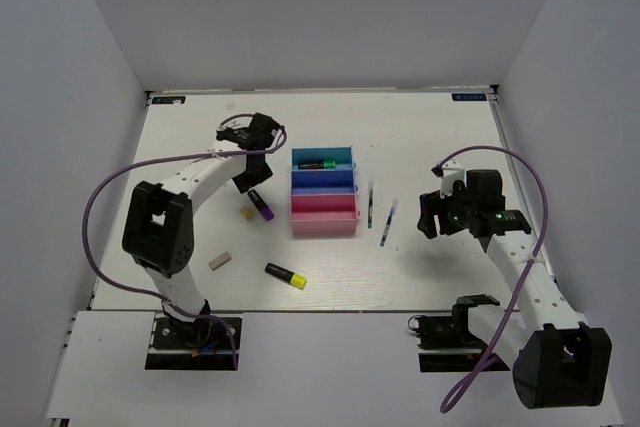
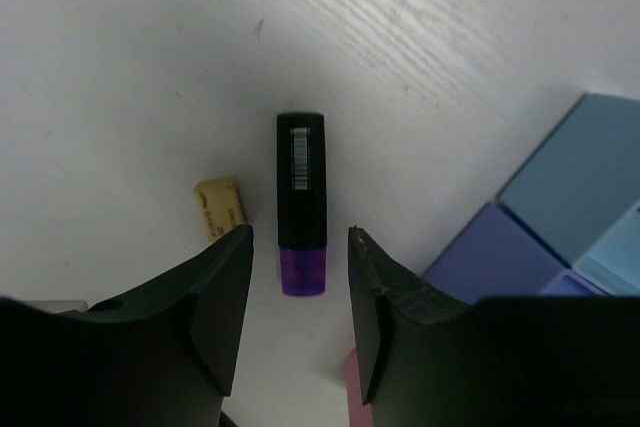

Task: Sort the stationery into containers
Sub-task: Pick up the pen from the center of the board.

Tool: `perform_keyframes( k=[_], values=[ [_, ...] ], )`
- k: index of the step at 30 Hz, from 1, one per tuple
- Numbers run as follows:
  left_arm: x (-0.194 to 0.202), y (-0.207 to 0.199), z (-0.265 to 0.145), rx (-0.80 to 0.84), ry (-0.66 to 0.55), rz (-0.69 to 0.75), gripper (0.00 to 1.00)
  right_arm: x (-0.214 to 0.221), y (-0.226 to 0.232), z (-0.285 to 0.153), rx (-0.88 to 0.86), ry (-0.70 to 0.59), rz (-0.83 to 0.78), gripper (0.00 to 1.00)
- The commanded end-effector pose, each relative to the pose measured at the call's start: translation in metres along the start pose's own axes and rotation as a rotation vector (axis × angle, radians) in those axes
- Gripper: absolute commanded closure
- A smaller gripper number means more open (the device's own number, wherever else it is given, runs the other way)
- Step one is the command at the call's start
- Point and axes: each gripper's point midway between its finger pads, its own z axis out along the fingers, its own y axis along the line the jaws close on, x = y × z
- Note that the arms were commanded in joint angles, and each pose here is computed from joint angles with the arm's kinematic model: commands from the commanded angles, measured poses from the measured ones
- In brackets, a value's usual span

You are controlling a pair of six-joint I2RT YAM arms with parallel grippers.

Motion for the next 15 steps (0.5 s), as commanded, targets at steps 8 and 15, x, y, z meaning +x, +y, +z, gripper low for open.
perform_keyframes(
  k=[8, 15],
  values=[
    [0.036, 0.001, 0.020, -0.039, 0.165, -0.012, 0.47, -0.007, -0.003, -0.002, 0.009, -0.012, -0.010, 0.26],
    [0.052, 0.006, 0.039, -0.075, 0.219, -0.001, 0.47, -0.007, -0.003, -0.002, 0.013, -0.015, -0.011, 0.26]
  ],
)
